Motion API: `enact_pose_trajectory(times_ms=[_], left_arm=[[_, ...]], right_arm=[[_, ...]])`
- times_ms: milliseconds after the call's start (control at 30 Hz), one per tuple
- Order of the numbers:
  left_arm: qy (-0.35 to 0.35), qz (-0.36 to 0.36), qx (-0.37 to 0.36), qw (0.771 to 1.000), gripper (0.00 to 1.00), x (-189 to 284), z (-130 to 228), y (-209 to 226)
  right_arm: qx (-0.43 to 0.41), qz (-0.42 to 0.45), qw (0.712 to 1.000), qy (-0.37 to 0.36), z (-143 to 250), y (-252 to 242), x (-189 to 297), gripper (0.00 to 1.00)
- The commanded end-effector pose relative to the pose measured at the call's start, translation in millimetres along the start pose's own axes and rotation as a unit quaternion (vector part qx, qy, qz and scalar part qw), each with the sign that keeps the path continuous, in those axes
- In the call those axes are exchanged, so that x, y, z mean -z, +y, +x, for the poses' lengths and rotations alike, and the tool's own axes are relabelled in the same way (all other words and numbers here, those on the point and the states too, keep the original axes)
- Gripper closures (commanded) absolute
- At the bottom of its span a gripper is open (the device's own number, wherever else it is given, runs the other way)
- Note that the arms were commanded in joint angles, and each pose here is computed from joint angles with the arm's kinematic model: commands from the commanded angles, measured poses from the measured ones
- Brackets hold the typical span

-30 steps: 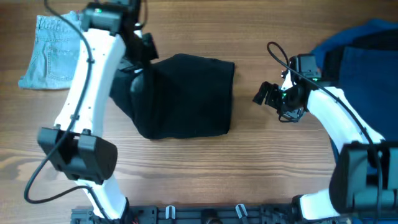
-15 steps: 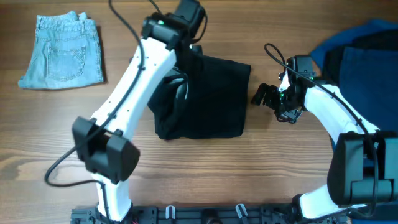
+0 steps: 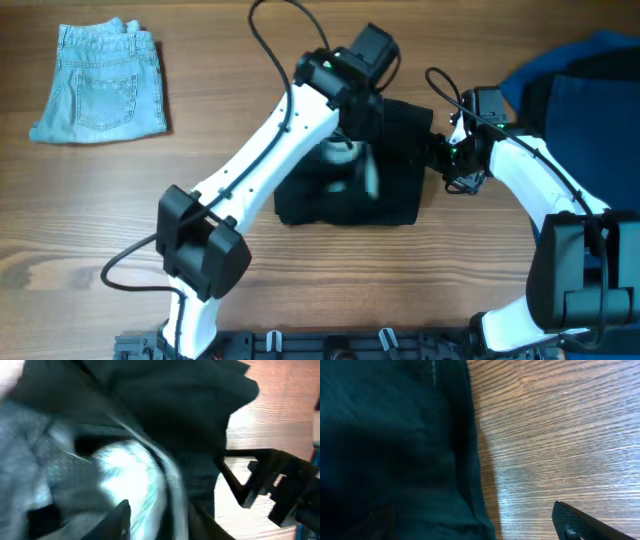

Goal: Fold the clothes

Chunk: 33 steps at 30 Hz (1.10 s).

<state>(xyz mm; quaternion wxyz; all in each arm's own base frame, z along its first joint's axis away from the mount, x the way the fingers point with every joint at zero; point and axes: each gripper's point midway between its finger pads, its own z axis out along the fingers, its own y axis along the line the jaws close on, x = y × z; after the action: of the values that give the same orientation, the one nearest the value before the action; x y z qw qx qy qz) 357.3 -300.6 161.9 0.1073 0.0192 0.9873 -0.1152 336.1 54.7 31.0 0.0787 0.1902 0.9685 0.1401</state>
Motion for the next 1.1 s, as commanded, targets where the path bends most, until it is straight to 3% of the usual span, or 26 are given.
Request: enact_pose_trajectory(times_ms=[0, 33, 100, 200, 267, 333, 433, 567, 733, 1067], left_arm=[[-0.015, 0.023, -0.011, 1.0, 0.82, 6, -3, -17], [-0.017, 0.03, -0.016, 0.999, 0.83, 6, -1, -23], [-0.021, 0.035, -0.022, 0.999, 0.67, 6, 0, -30], [-0.028, 0.041, -0.041, 0.998, 0.66, 7, -1, -35], [-0.04, 0.032, -0.046, 0.998, 0.6, 15, -7, -27], [-0.053, 0.016, -0.021, 0.998, 0.51, 29, -20, -3], [-0.045, -0.036, 0.042, 0.997, 0.49, 34, -36, 57], [-0.03, -0.091, 0.153, 0.984, 0.48, 44, -53, 149], [0.019, -0.127, 0.218, 0.967, 0.45, 56, -38, 213], [0.027, -0.131, 0.217, 0.967, 0.36, 57, -35, 218]], right_arm=[[-0.016, 0.049, 0.999, -0.013, -6, -21, -2, 0.0], [-0.028, 0.056, 0.998, -0.014, -9, -26, 1, 0.0], [-0.039, 0.059, 0.997, -0.014, -16, -33, 12, 0.0], [-0.047, 0.061, 0.997, -0.022, -30, -39, 42, 0.0], [-0.025, 0.053, 0.998, -0.031, -38, -33, 63, 0.0], [0.066, -0.042, 0.997, -0.025, -33, 10, 85, 0.0], [0.1, -0.144, 0.984, 0.007, -12, 53, 93, 0.0], [0.13, -0.151, 0.979, 0.037, 14, 81, 84, 0.0], [0.116, -0.078, 0.989, 0.048, 23, 82, 56, 0.0], [0.102, -0.078, 0.988, 0.092, 13, 75, -11, 0.02]])
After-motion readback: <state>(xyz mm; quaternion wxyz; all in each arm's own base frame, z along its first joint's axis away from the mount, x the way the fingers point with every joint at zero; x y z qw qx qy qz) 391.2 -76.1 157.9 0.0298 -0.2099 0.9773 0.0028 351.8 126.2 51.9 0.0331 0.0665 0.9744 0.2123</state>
